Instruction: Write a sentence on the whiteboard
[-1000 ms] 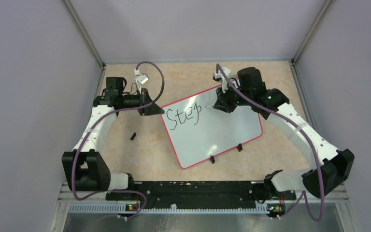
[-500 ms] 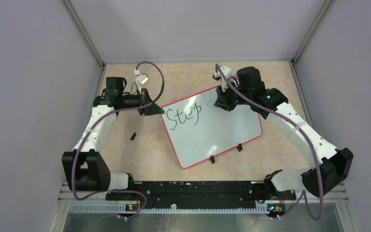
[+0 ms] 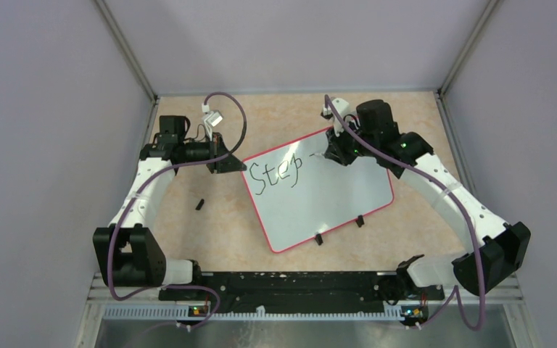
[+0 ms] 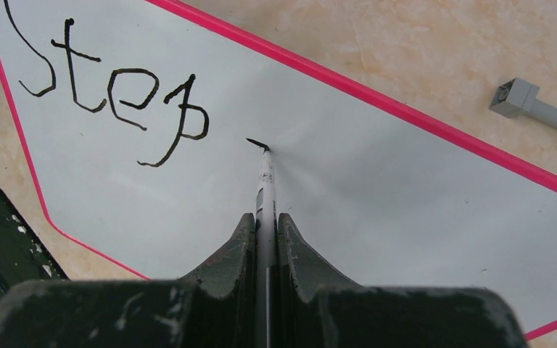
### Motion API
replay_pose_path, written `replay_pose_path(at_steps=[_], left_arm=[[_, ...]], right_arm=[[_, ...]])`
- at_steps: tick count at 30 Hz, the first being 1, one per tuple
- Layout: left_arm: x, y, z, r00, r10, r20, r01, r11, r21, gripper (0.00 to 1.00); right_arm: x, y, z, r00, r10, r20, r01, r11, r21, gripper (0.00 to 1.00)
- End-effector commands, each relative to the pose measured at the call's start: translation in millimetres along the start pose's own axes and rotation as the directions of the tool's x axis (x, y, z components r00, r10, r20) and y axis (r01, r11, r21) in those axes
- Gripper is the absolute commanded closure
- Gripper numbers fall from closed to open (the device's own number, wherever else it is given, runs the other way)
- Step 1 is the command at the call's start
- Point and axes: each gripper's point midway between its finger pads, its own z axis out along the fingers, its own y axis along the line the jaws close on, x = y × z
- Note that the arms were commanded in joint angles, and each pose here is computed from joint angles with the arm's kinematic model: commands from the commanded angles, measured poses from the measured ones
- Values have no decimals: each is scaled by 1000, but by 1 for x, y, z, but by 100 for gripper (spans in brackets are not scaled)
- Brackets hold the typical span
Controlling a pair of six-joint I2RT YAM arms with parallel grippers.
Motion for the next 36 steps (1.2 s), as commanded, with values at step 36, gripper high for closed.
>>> replay_pose_path(at_steps=[36], left_arm=[[-2, -1, 1, 999, 45, 3, -45, 999, 13, 100]], right_arm=[[-20, 2, -18, 997, -60, 44, 60, 998, -4, 100]])
